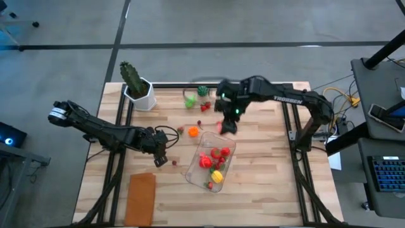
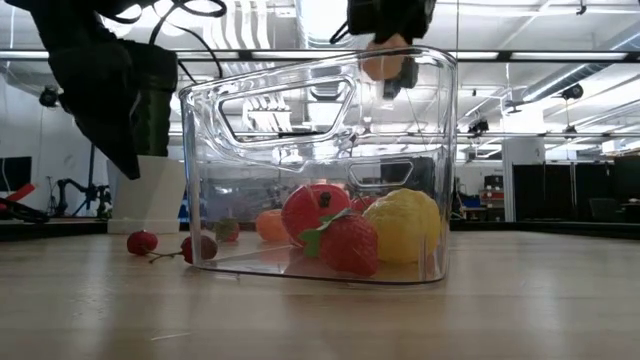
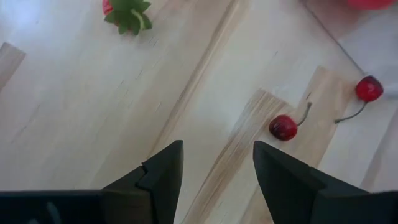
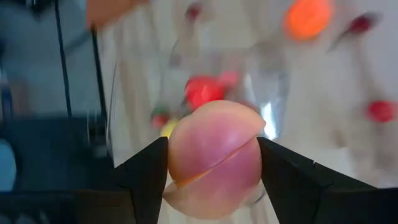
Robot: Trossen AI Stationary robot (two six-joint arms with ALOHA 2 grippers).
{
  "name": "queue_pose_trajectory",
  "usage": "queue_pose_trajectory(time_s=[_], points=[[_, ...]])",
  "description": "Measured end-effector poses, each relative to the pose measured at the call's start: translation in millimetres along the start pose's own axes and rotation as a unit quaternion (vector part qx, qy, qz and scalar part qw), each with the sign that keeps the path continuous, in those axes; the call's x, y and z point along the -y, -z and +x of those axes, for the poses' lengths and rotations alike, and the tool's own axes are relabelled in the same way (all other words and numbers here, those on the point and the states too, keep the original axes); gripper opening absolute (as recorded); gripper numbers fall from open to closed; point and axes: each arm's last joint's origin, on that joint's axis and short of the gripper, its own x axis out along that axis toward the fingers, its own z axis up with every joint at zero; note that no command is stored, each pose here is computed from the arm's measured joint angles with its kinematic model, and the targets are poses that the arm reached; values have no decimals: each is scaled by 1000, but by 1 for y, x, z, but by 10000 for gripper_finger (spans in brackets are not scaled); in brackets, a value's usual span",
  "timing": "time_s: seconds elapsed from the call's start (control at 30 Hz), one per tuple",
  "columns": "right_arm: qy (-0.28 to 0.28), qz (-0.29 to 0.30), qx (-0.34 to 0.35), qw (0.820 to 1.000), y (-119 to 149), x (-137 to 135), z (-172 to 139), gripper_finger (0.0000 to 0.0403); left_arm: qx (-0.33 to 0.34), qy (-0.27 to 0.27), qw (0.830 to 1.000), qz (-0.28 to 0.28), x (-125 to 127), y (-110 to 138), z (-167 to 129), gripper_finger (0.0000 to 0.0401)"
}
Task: Pick and placing Produce into tupperware
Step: Put the light orange peach into the transparent bin, then put the red cherry into the transparent bin
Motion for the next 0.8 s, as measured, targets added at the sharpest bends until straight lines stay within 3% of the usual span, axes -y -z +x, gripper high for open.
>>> queue_pose_trajectory(time_s=[0.13, 0.37, 0.57, 0.73, 0.8], points=[[-12, -66, -38, 997, 6, -21, 19, 226, -1, -1, 1000, -26, 1, -1, 1, 180], [-25, -151, -73, 985, 10, -39, 44, 240, -25, -3, 991, -132, 0, 3, 6, 180], [28, -173, -52, 983, 7, -42, 47, 289, -40, -18, 979, -198, 4, 3, 14, 197], [42, -174, -45, 983, 6, -42, 46, 328, -57, -6, 977, -204, 10, 0, 19, 226], [47, -173, -44, 983, 7, -42, 43, 337, -47, 39, 984, -166, 17, -5, 20, 233]])
